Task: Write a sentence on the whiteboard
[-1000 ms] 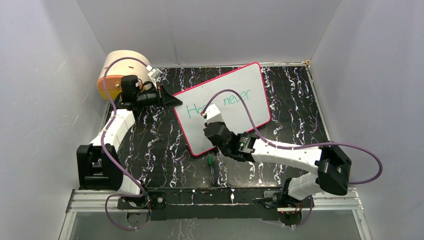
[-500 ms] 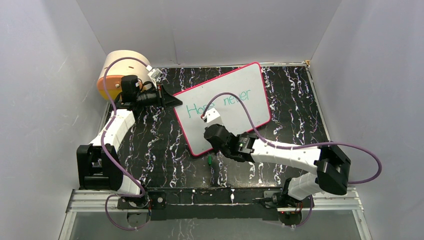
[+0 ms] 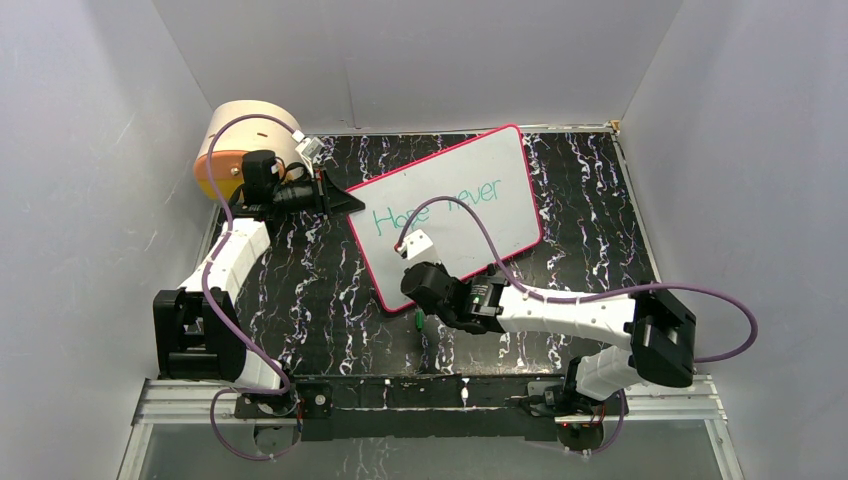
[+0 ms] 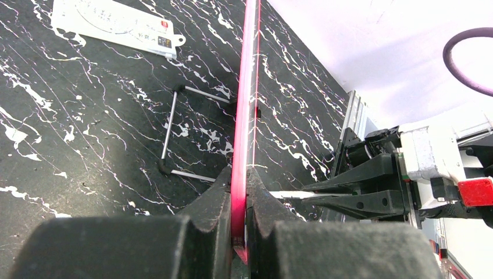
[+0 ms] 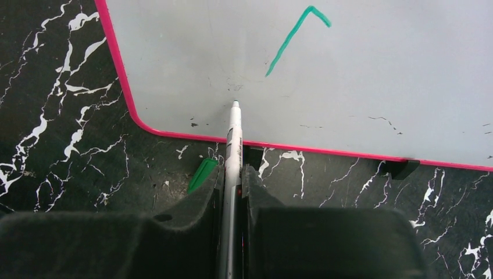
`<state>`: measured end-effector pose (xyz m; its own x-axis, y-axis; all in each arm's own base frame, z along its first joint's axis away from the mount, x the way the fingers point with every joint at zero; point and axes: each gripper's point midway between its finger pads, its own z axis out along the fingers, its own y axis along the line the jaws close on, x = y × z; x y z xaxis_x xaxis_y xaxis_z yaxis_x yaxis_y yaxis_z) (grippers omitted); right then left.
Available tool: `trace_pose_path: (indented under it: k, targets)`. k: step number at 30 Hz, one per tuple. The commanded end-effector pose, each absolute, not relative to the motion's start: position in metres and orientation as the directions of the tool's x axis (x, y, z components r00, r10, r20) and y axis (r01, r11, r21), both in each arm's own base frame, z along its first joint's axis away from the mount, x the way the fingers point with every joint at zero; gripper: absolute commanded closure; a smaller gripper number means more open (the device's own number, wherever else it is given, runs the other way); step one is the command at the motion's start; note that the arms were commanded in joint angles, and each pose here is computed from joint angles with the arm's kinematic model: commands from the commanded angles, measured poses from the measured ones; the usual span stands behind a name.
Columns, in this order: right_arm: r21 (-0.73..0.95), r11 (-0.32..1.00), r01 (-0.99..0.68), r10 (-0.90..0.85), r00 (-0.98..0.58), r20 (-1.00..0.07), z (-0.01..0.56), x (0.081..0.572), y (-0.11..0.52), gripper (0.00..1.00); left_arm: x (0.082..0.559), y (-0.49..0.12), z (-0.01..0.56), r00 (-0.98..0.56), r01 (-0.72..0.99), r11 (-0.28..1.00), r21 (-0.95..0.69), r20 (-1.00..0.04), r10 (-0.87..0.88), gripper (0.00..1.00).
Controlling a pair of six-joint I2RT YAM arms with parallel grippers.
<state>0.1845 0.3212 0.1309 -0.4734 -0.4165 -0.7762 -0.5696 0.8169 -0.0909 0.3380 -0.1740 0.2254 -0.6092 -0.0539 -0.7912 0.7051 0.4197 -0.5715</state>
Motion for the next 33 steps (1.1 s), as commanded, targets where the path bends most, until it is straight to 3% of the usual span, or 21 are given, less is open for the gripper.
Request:
trace_pose_path:
  k: [1,33]
  targets:
    - [-0.037,0.860,-0.510,-0.284,-0.417,-0.864,0.173,0.197,0.324,1.00,0.343,-0.170,0.176,-0.650,0.639,0.545,-0.542,-0.760,0.007,1.00]
    - [-0.059,0.890,-0.451,-0.243,-0.362,-0.900,0.172,0.223,0.335,1.00,0.343,-0.170,0.177,-0.652,0.638,0.543,-0.546,-0.758,0.005,1.00]
